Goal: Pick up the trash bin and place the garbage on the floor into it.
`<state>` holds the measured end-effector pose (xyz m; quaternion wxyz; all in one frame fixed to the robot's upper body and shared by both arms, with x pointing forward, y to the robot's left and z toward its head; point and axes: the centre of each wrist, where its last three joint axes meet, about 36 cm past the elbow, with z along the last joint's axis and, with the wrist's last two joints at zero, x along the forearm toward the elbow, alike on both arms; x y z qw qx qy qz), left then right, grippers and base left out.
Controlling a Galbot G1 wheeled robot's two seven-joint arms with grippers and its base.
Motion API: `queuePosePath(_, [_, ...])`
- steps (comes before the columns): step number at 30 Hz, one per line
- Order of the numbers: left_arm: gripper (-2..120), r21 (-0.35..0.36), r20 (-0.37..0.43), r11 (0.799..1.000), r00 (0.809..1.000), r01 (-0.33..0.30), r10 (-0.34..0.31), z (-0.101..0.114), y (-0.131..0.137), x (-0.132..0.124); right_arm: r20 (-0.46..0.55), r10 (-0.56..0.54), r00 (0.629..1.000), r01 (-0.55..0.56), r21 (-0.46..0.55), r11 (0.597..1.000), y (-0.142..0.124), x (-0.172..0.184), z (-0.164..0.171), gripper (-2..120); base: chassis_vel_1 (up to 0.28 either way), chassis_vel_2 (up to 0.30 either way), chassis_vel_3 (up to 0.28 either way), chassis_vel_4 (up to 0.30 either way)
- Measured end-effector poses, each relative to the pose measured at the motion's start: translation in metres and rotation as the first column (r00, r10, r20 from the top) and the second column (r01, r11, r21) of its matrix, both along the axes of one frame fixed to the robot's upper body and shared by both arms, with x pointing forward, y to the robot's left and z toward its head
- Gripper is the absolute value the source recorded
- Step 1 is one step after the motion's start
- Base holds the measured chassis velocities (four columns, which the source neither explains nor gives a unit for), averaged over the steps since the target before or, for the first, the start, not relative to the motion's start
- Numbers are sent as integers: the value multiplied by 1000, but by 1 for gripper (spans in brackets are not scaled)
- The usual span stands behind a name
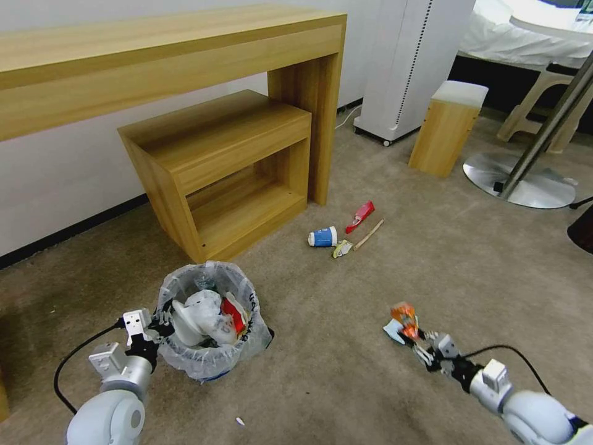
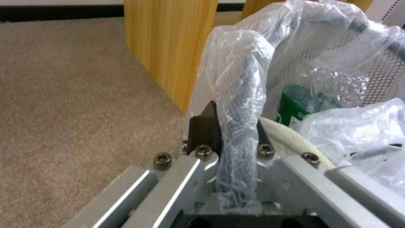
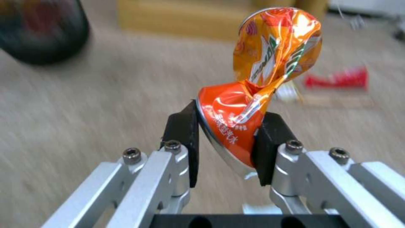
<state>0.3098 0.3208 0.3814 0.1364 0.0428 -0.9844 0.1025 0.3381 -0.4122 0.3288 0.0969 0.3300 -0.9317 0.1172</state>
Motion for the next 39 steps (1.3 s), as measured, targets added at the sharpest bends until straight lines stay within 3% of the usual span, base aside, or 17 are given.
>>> queuePosePath(3, [2,-1,-1,1000,1000,0,0,-1,0,0,37,58,998,-60,68,996,7,10,13,24,0,0,0,0])
queuePosePath(8, [2,-1,-2,1000,1000,-1,1,-1,0,0,134,199,971,-224,204,953,25,42,47,24,0,0,0,0])
queuePosePath(11, [2,-3,-1,1000,1000,-3,3,0,-2,-2,217,316,924,-369,280,887,53,72,88,24,0,0,0,0])
queuePosePath(14, [2,-5,1,1000,1000,-2,2,1,-4,-2,232,366,901,-425,307,852,68,82,101,24,0,0,0,0])
queuePosePath(25, [2,-20,-1,998,999,54,-54,6,-21,6,173,478,861,-507,351,787,84,76,103,24,0,0,0,0])
queuePosePath(39, [2,-22,31,994,994,103,-102,25,-29,-1,171,447,878,-478,354,804,94,104,86,24,0,0,0,0])
